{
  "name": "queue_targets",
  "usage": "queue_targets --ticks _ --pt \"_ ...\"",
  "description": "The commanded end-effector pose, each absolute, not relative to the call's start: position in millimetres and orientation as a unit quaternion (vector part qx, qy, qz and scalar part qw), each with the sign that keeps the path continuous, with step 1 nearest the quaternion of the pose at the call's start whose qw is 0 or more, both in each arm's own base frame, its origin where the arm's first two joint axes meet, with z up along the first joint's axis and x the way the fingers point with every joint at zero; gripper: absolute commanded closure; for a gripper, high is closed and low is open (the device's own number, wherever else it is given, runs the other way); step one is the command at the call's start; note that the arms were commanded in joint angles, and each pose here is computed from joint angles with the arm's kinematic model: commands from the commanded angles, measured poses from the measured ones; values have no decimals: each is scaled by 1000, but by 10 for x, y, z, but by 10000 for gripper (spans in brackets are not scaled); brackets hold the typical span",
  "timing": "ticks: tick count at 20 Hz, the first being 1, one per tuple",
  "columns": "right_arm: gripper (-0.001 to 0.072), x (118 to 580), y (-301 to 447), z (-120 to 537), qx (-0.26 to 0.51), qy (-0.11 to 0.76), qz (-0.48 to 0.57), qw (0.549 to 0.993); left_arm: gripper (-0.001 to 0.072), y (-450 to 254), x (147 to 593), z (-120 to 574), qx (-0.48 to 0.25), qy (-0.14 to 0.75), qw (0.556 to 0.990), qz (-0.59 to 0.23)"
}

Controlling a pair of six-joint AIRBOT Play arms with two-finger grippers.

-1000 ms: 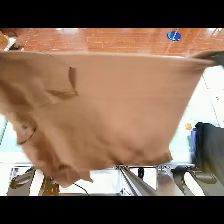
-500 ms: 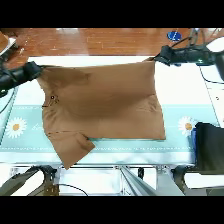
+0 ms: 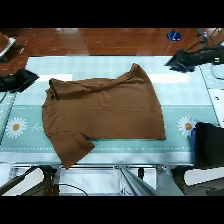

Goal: Fold the shirts.

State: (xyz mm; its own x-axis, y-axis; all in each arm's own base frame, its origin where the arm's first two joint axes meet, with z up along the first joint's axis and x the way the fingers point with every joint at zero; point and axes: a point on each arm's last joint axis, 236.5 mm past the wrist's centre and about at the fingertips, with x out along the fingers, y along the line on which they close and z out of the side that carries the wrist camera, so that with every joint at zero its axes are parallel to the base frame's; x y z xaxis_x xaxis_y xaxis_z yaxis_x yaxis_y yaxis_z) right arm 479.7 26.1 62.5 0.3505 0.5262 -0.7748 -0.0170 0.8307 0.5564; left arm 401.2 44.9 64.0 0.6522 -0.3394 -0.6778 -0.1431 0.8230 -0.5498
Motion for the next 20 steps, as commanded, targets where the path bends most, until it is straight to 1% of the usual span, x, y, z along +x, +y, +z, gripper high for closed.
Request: queue_targets --ticks 1,2,4,6,8,9,11,13,16,19,20 --pt "307 4264 -292 755 209 554 98 800 199 764 3294 426 -310 492 813 -32" --pt "306 4133 -384 760 221 534 74 813 199 817 3145 299 -333 494 803 -9" --pt "306 3749 -456 611 245 515 34 821 199 729 2862 -64 -377 513 771 18" --pt "306 3262 -410 314 272 515 4 813 199 525 2588 -398 -398 549 735 13" --pt "306 2813 -289 6 296 525 -13 798 199 403 2438 -565 -410 567 714 12" --pt "306 2670 -195 -109 312 525 -15 792 199 372 2358 -622 -407 580 706 11" --pt "306 2496 93 -262 358 522 5 774 199 372 2175 -733 -393 610 688 20" --pt "306 2377 298 -384 380 535 30 754 199 354 2102 -792 -390 621 679 21" --pt "306 2322 381 -430 376 546 39 747 200 321 2105 -833 -401 625 670 16" --pt "306 2303 399 -428 377 550 43 744 199 372 2144 -860 -397 619 678 23" --pt "306 2299 403 -427 376 550 45 745 200 362 2133 -871 -398 622 674 21"
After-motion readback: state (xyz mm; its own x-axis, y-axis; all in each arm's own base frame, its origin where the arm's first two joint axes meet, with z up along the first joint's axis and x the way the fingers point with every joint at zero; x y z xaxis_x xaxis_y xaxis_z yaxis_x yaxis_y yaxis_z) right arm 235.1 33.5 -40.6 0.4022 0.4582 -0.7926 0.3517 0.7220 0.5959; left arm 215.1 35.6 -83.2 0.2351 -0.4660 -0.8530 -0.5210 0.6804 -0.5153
